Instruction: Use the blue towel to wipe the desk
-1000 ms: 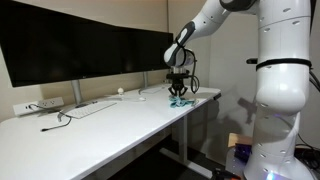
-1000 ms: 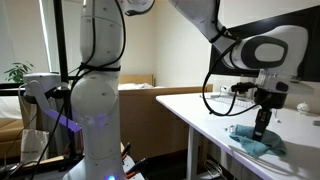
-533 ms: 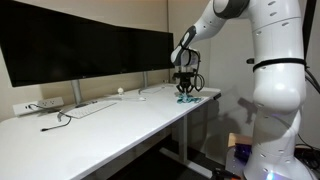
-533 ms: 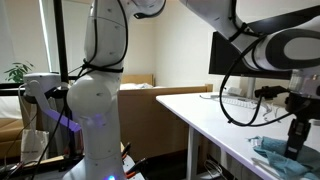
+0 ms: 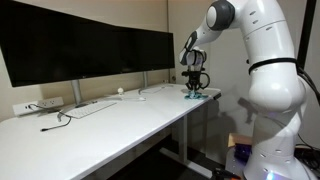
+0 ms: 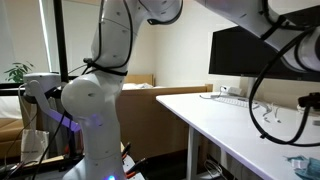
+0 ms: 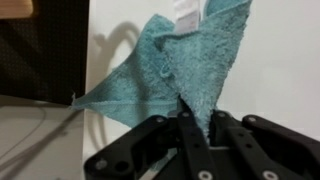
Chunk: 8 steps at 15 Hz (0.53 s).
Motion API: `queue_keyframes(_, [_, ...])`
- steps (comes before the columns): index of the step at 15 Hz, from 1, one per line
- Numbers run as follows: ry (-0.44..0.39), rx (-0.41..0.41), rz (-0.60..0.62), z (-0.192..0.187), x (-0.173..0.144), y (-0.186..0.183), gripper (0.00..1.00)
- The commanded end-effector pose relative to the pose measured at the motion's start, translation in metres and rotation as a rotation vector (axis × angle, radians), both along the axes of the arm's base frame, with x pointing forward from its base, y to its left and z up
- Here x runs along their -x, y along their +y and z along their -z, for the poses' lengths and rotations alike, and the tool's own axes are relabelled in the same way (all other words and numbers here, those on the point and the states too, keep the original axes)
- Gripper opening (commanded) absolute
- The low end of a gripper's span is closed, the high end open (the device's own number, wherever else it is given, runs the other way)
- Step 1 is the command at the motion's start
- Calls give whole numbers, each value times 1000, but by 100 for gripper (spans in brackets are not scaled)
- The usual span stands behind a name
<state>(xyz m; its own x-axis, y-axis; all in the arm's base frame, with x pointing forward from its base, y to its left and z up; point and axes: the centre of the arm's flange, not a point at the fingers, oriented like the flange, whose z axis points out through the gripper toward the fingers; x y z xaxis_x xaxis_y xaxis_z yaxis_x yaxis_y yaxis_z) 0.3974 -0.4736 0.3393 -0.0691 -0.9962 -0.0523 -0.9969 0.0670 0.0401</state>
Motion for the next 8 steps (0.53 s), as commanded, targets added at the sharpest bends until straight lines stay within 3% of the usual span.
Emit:
queue_keyframes(1, [12,-28,74,26,14,-58,7])
queue_keyframes(8, [3,-31,194,18,30,-125,7])
